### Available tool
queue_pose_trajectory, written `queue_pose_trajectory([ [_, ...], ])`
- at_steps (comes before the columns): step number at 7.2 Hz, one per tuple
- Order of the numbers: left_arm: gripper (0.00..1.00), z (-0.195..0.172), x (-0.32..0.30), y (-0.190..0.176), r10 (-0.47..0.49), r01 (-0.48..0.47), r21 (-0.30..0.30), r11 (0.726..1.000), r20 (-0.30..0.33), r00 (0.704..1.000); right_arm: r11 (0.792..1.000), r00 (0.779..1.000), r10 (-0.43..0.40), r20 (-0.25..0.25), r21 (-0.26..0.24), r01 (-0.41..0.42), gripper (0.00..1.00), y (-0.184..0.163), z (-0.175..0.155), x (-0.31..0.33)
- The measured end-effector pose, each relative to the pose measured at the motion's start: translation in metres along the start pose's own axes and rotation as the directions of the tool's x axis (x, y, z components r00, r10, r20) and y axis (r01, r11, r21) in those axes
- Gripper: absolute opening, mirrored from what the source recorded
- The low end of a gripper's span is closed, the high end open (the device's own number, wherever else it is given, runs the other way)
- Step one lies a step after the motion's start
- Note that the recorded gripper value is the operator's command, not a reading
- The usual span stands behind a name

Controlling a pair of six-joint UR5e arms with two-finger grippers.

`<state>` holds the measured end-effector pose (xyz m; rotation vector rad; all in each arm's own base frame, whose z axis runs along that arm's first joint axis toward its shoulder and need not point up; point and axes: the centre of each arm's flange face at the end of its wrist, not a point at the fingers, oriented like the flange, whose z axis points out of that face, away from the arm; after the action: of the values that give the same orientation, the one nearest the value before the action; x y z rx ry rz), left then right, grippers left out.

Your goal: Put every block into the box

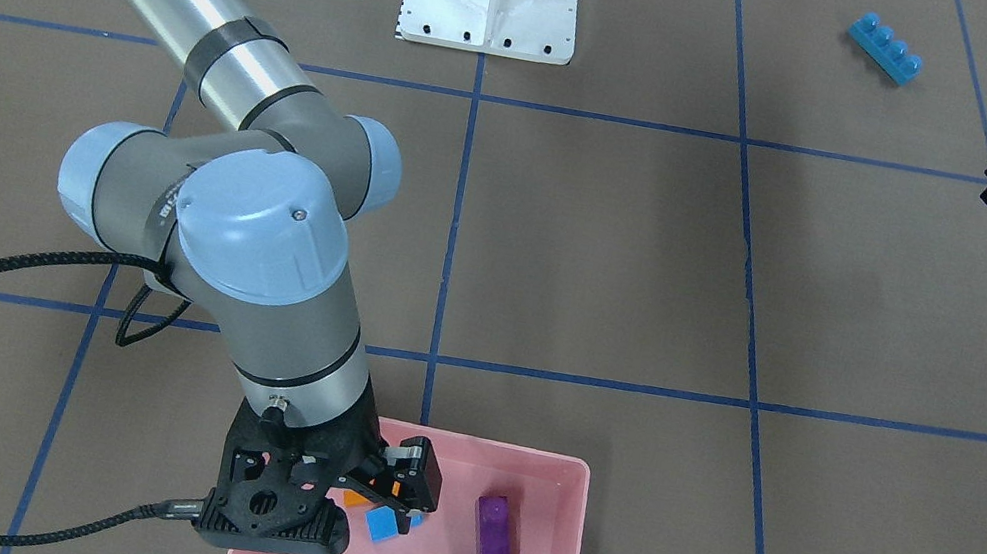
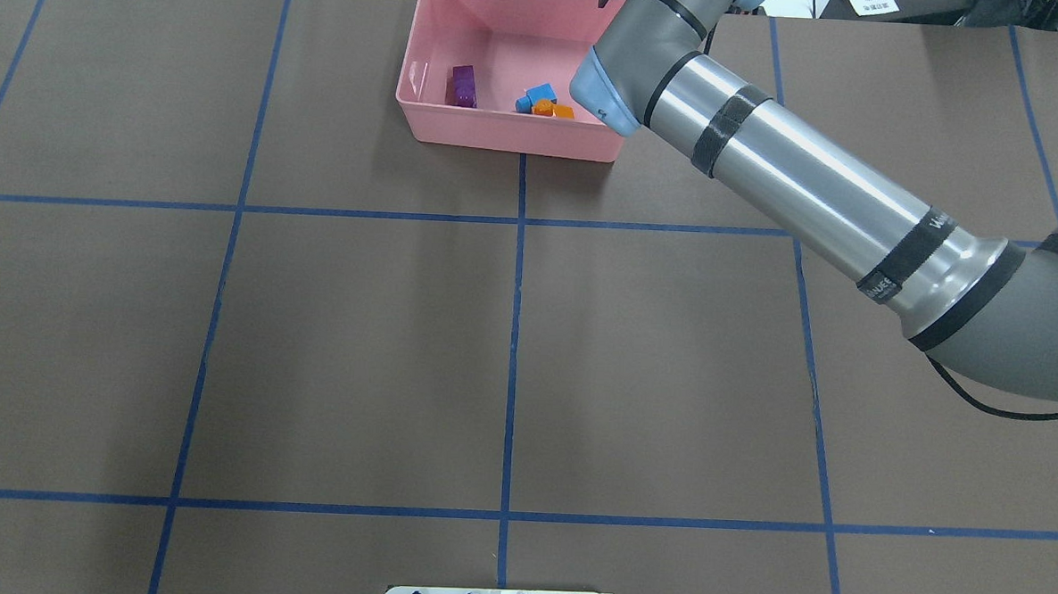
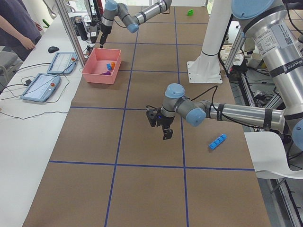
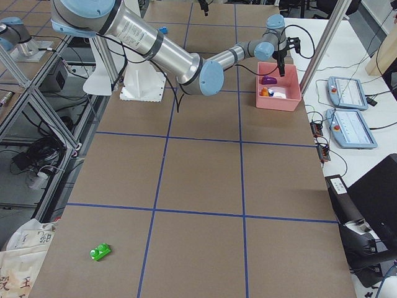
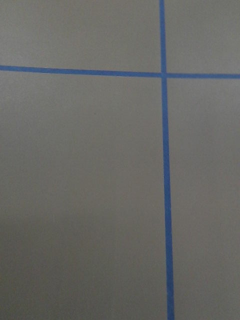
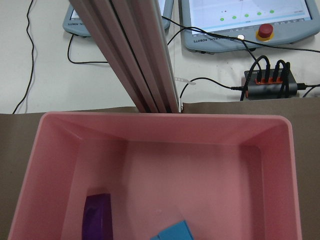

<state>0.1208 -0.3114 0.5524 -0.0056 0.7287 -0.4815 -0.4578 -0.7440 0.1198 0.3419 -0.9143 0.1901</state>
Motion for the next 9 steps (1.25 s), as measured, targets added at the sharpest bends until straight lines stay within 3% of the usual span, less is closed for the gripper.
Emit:
queue_pose_trajectory([
  [3,1.00,0.036,0.002,0.078,-0.110,0.111,-0.054,0.992,0.023,0.994,0.993,1.000,0.007,-0.027,-0.116,-0.010,1.00,-0.005,-0.067,0.094],
  [5,1.00,0.030,-0.032,0.105,-0.098,0.101,-0.089,0.991,0.035,0.995,0.980,0.995,-0.076,-0.068,-0.190,0.062,1.00,0.011,-0.104,0.181],
  [7,1.00,0.033,-0.042,0.125,-0.100,0.105,-0.108,0.989,0.051,0.994,0.951,0.974,-0.201,-0.105,-0.260,0.168,1.00,0.043,-0.120,0.269],
  [9,1.00,0.045,-0.038,0.159,-0.097,0.103,-0.116,0.988,0.059,0.994,0.931,0.962,-0.252,-0.108,-0.299,0.210,1.00,0.064,-0.134,0.341],
])
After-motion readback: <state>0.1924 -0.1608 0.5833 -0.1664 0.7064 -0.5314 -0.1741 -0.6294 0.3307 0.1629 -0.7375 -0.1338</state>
